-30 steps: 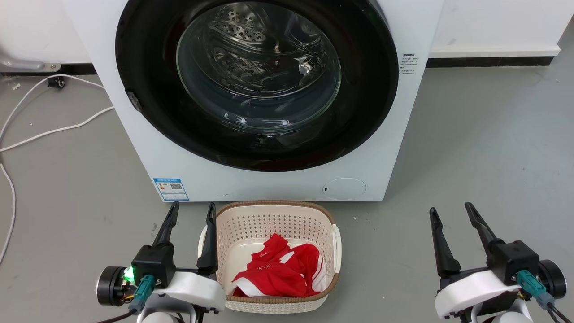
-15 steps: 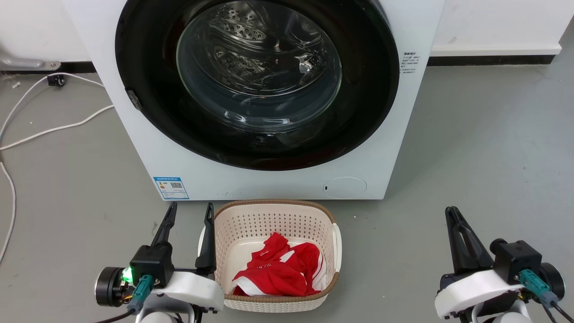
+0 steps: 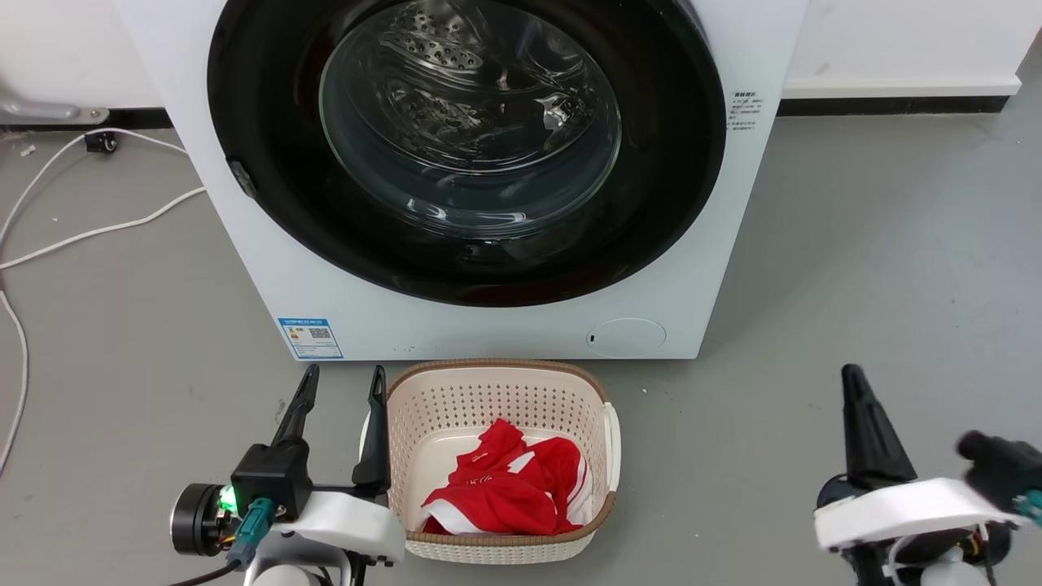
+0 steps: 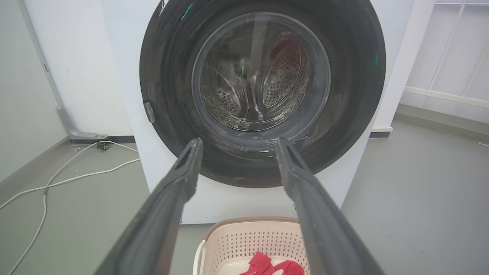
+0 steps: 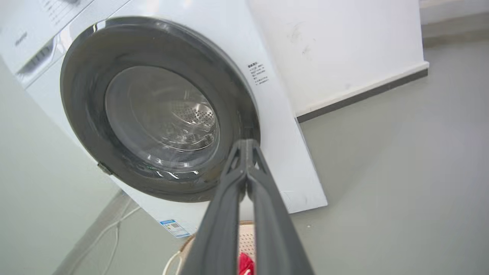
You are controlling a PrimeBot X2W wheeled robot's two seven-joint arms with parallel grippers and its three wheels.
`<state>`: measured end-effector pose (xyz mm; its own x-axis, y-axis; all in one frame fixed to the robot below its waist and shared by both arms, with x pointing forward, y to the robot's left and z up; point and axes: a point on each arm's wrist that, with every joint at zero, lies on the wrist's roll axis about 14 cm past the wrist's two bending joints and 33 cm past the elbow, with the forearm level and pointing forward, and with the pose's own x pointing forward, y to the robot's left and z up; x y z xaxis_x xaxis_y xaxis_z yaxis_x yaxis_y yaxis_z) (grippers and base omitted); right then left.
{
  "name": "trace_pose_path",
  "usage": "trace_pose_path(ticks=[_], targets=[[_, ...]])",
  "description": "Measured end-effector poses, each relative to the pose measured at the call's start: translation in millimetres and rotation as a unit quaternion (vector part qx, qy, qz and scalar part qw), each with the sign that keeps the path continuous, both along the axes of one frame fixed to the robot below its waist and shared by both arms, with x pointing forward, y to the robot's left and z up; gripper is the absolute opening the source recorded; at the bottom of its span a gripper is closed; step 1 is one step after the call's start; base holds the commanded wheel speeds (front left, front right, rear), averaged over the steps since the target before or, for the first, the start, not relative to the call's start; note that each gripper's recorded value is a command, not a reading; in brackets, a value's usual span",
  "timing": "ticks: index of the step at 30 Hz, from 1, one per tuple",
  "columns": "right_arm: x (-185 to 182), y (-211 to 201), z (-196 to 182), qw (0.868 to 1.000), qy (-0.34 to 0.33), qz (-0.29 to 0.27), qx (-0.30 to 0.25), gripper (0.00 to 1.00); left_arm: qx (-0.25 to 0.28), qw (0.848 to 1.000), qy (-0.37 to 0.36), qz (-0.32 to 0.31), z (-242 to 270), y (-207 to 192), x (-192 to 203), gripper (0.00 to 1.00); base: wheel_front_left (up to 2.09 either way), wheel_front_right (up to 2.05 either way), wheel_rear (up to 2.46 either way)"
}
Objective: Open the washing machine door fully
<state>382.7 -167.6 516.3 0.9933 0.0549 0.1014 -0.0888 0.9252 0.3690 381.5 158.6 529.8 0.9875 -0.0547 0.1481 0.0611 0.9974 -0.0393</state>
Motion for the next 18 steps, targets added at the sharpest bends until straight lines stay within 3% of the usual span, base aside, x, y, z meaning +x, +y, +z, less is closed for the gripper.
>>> trace_pose_path(ticks=[1, 2, 4, 7, 8, 14, 16, 18], targets=[[1.1, -3.3, 1.8, 0.998, -0.003, -0.008, 0.066, 0.00, -0.001, 1.000, 0.000, 0.000, -0.1, 0.0, 0.3, 1.00, 0.00, 0.00, 0.00], [1.1, -3.3, 1.8, 0.998, -0.003, -0.008, 0.066, 0.00, -0.001, 1.000, 0.000, 0.000, -0.1, 0.0, 0.3, 1.00, 0.00, 0.00, 0.00], [2.5, -7.5, 3.1, 0.986, -0.004, -0.019, 0.166, 0.00, -0.003, 1.000, 0.001, 0.000, -0.7, 0.0, 1.0, 1.00, 0.00, 0.00, 0.00], [8.4, -19.2, 10.0, 0.942, -0.018, -0.041, 0.332, 0.00, -0.004, 1.000, 0.001, 0.000, -0.9, -0.2, 2.8, 1.00, 0.00, 0.00, 0.00], [10.2, -23.2, 11.7, 0.920, -0.022, -0.047, 0.389, 0.00, -0.005, 1.000, 0.001, 0.000, -0.9, -0.3, 3.4, 1.00, 0.00, 0.00, 0.00], [26.0, -41.8, 24.9, 0.810, -0.044, -0.049, 0.583, 0.00, -0.009, 1.000, 0.002, 0.002, -1.5, 0.3, 9.9, 1.00, 0.00, 0.00, 0.00], [33.3, -45.4, 30.3, 0.806, -0.047, -0.039, 0.588, 0.00, -0.010, 1.000, 0.000, 0.001, -0.5, -0.2, 13.9, 1.00, 0.00, 0.00, 0.00], [42.5, -49.9, 33.3, 0.791, -0.048, -0.031, 0.610, 0.00, -0.010, 1.000, -0.001, 0.000, -0.4, -0.6, 18.2, 1.00, 0.00, 0.00, 0.00]])
